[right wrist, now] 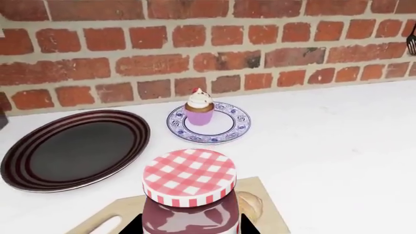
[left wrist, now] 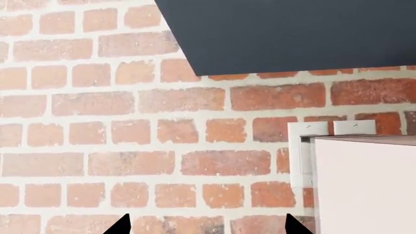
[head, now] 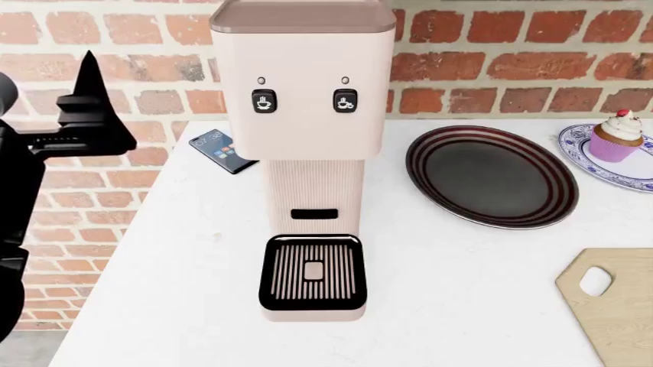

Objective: From the different types of pastries on the counter, select a croissant and place it on the cutting board. Then retrieve a jar of jam from the cabinet and place it alongside the croissant on the cutting board.

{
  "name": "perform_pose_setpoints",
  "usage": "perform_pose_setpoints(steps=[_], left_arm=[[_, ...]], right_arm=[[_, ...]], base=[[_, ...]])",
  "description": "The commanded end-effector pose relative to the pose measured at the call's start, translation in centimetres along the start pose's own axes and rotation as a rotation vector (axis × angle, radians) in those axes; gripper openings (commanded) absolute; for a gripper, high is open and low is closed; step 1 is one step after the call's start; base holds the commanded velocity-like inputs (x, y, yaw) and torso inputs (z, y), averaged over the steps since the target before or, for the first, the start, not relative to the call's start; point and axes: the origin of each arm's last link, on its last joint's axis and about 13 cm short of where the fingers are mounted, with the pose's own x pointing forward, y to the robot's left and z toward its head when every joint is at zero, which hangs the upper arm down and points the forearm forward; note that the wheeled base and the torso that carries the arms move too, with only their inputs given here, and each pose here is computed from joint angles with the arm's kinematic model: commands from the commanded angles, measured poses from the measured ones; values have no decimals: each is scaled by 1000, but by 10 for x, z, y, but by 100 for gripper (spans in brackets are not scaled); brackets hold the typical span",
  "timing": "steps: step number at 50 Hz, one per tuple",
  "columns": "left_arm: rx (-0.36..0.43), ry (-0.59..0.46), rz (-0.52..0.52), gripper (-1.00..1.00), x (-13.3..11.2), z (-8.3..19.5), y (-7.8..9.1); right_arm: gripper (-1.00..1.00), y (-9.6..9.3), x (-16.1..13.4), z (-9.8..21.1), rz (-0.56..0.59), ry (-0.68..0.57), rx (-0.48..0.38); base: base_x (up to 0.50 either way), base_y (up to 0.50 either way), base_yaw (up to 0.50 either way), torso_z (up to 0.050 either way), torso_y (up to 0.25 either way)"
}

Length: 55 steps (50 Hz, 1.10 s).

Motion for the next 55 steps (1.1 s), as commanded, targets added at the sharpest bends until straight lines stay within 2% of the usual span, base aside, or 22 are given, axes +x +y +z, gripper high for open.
perform_pose_setpoints(steps=[1, 18, 41, 55], left_arm=[[83, 178, -76, 100, -18, -30, -4], [81, 180, -77, 100, -18, -30, -4], [83, 181, -77, 100, -18, -31, -4], [83, 179, -74, 100, -18, -32, -4]], right_arm=[[-100, 11, 17, -4, 33, 10, -12], [-100, 21, 29, -13, 72, 26, -7], [-100, 26, 41, -26, 75, 6, 70], [-100, 29, 45, -46, 60, 23, 78]], base=[[0, 12, 13, 0, 0], [-4, 12, 13, 0, 0], [-4, 12, 13, 0, 0], [-2, 13, 14, 0, 0]])
